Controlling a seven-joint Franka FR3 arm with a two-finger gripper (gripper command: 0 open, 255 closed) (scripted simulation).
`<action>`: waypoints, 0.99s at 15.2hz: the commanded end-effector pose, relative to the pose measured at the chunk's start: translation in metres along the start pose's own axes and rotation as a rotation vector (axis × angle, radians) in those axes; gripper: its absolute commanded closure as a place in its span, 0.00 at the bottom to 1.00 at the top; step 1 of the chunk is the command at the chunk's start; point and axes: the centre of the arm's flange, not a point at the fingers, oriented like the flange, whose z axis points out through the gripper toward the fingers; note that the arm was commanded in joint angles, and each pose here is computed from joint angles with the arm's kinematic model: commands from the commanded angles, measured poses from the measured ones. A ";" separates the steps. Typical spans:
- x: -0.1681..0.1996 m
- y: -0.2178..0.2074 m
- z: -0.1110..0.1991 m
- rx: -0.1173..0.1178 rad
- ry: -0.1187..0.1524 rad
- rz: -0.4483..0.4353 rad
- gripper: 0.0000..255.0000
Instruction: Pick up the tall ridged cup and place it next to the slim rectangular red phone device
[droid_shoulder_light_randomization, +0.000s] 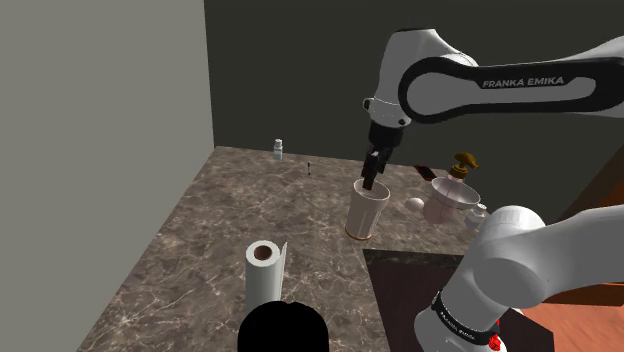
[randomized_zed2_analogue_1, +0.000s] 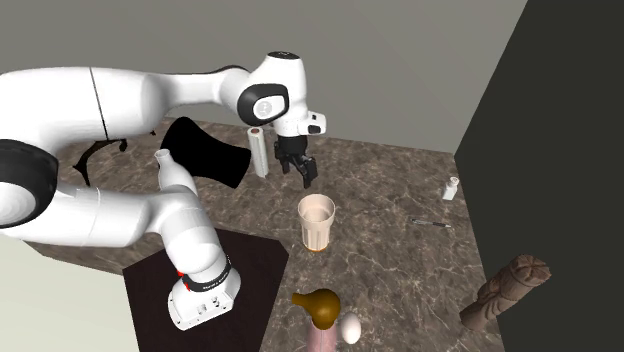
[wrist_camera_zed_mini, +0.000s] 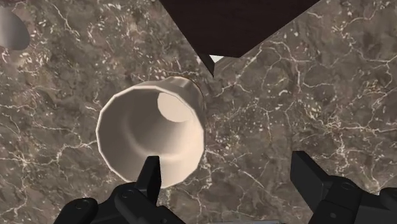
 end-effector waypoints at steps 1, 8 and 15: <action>0.003 0.003 0.025 -0.011 0.001 -0.003 0.00; 0.009 0.011 0.084 -0.028 -0.001 -0.007 0.00; 0.009 0.012 0.108 -0.028 -0.001 -0.007 0.00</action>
